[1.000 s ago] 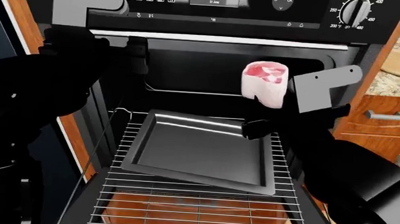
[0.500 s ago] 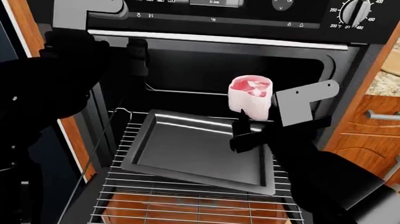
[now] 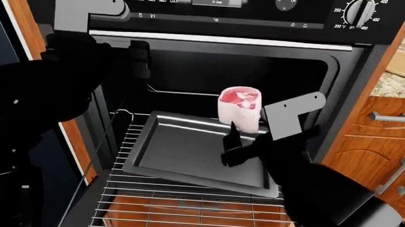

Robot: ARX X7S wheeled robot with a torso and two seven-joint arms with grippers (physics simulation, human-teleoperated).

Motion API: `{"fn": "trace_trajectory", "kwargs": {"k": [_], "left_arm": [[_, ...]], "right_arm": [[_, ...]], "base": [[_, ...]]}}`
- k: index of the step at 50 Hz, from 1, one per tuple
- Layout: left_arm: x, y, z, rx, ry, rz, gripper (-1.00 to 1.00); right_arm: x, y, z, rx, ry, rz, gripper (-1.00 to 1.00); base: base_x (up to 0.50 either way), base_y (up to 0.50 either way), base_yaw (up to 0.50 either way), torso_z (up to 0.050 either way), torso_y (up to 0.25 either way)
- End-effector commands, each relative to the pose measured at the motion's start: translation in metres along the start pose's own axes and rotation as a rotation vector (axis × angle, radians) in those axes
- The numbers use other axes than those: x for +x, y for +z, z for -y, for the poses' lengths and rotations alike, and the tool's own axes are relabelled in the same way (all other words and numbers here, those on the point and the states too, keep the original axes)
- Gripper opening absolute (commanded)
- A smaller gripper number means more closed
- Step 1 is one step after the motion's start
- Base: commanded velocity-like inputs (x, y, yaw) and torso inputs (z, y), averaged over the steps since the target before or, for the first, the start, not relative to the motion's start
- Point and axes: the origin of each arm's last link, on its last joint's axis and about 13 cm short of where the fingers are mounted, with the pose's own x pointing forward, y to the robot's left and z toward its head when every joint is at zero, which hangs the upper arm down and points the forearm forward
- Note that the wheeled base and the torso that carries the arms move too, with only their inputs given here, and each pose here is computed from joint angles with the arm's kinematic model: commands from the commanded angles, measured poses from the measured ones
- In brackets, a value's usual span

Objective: Place the steak on the rack of the oven.

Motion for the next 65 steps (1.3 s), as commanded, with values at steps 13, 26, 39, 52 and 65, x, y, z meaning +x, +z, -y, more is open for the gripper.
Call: {"fn": "trace_trajectory", "kwargs": {"k": [13,26,39,52,65], "left_arm": [[0.003,0.000,0.006,0.002,-0.021,0.000,1.00],[0.003,-0.001,0.006,0.000,-0.020,0.000,1.00],[0.003,-0.003,0.004,-0.004,-0.017,-0.003,1.00],[0.006,-0.005,0.005,-0.003,-0.020,-0.007,1.00],[0.006,-0.006,0.004,-0.005,-0.019,-0.008,1.00]], "right_arm": [[0.006,-0.013,-0.008,-0.008,0.030,-0.020,-1.00],[0.007,-0.019,-0.013,-0.007,0.051,-0.032,-1.00],[0.008,-0.026,-0.017,0.001,0.064,-0.047,-1.00],[0.010,-0.035,-0.022,0.008,0.084,-0.064,-1.00],[0.012,-0.045,-0.025,0.022,0.092,-0.084,-1.00]], "base": [[0.00,0.00,0.00,0.000,0.000],[0.00,0.00,0.00,0.000,0.001],[0.00,0.00,0.00,0.000,0.000],[0.00,0.00,0.00,0.000,0.001],[0.00,0.00,0.00,0.001,0.000]]}}
